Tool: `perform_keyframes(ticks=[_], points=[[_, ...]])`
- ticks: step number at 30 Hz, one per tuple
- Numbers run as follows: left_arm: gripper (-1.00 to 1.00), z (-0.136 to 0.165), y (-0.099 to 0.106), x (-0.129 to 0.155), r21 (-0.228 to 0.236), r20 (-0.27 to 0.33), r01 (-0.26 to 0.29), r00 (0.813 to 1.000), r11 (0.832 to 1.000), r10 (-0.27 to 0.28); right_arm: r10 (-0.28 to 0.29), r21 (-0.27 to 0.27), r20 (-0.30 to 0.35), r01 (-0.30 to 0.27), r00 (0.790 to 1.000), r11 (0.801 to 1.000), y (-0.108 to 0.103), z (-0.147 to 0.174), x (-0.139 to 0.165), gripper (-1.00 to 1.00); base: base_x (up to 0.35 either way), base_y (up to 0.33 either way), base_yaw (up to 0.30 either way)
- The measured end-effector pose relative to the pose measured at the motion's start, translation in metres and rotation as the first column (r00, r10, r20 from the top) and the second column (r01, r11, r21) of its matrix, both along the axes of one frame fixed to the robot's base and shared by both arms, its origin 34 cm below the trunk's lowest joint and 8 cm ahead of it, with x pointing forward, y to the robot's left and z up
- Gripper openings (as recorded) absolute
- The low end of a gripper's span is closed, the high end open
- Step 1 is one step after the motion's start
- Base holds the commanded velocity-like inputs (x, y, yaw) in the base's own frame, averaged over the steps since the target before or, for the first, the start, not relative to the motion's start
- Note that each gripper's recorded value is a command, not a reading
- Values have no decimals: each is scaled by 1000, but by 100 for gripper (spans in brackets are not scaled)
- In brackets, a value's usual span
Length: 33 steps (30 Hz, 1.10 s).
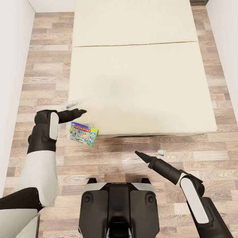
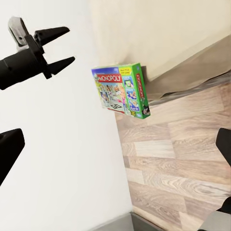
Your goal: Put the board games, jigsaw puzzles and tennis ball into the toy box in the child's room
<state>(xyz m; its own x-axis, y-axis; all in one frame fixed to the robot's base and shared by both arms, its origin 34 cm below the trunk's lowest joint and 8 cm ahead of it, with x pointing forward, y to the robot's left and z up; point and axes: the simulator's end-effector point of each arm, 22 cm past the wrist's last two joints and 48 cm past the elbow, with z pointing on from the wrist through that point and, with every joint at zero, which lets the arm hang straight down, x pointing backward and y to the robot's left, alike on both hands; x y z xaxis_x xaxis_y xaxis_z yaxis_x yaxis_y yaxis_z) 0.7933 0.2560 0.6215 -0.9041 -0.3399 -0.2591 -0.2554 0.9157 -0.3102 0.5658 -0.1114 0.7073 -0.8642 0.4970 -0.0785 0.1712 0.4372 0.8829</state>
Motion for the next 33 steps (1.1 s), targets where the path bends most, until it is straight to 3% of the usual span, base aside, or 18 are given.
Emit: perform_keyframes(ticks=[4,6,7,10,16,22,26,33], points=[[100,8,27,-12,-50,8,24,1000,998,-23,0,0,0,0,1000,1000,0,0,0,100,0,0,0],[100,10,51,-24,-67,9,23,1000,998,-22,0,0,0,0,1000,1000,0,0,0,100,0,0,0],[100,11,69,-34,-74,7,12,1000,997,-11,0,0,0,0,1000,1000,0,0,0,100,0,0,0],[100,13,93,-49,-102,7,-24,1000,994,25,0,0,0,0,1000,1000,0,0,0,100,0,0,0],[100,18,150,-99,-155,1,-156,987,976,158,1,1,1,-1,1000,1000,0,0,0,100,0,0,0],[100,15,192,-156,-131,-41,-241,971,962,237,2,1,1,-2,1000,1000,0,0,0,100,0,0,0],[100,13,225,-213,-86,-91,-318,946,944,310,2,3,1,-2,1000,1000,1,1,0,100,0,0,0],[100,22,253,-243,-70,-86,-404,913,912,398,2,2,2,-2,1000,1000,1,0,0,100,0,0,0]])
